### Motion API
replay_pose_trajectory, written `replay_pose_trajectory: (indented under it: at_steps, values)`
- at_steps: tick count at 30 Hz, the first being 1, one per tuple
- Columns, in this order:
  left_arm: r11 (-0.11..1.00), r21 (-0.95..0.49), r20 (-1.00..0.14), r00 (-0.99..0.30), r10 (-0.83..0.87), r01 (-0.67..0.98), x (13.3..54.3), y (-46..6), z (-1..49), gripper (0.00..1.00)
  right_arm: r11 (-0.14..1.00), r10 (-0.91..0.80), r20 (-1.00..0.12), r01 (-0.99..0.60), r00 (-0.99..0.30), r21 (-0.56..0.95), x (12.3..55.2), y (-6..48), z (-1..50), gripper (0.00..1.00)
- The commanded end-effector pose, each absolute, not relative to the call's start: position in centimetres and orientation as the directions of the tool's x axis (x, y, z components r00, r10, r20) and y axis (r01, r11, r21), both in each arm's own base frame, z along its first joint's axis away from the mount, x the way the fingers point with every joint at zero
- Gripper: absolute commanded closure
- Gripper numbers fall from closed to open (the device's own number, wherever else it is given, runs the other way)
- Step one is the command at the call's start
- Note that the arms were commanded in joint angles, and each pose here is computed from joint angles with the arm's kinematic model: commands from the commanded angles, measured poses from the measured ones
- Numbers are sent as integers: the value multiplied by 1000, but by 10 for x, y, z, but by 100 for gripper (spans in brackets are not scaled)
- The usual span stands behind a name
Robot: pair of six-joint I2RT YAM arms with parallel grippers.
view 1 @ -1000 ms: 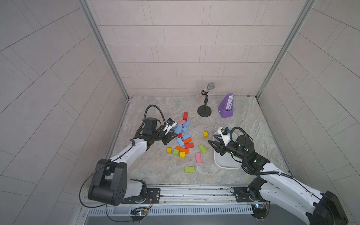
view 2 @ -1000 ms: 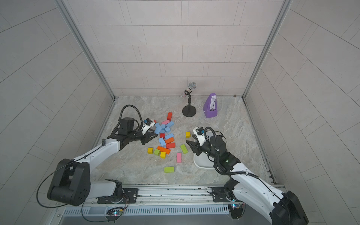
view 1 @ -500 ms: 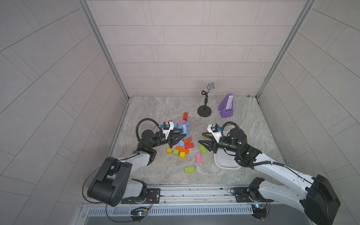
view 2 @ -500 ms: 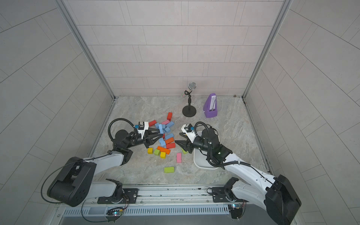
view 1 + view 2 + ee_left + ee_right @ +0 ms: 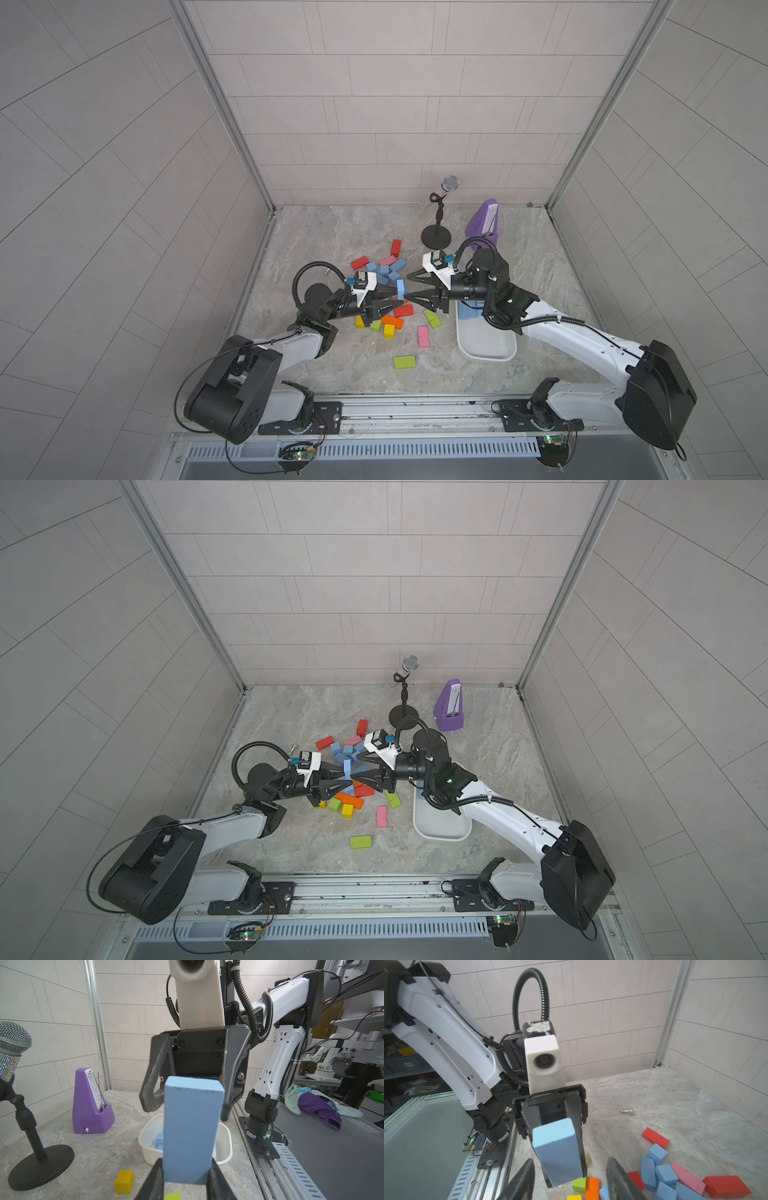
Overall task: Pick out the blue building blocks
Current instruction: Place the building block in the storage box.
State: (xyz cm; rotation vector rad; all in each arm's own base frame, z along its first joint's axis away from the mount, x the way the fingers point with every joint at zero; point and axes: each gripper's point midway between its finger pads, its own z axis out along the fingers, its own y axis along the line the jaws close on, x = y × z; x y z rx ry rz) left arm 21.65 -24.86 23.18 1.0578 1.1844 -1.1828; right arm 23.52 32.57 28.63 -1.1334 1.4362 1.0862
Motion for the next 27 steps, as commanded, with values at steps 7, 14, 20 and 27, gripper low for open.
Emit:
replay_pose_trajectory:
  at_steps: [7, 14, 20, 27]
  values:
    - [44, 59, -991, 64, -121, 997, 199, -253, 241, 97, 17, -178, -984, -999, -31, 28, 214, 340, 285, 52]
    - [43, 44, -991, 49, -123, 998, 199, -256, 241, 91, 31, -171, -985, -1000, -2, -4, 214, 337, 289, 100]
    - [152, -12, -995, 4, -104, 988, 222, -255, 228, 24, 265, -189, -979, -964, -71, 19, 239, 306, 283, 100]
    - [362, -119, -990, -140, 33, 925, 267, -251, 186, 19, 739, -268, -843, -661, -466, 131, 286, 208, 201, 100]
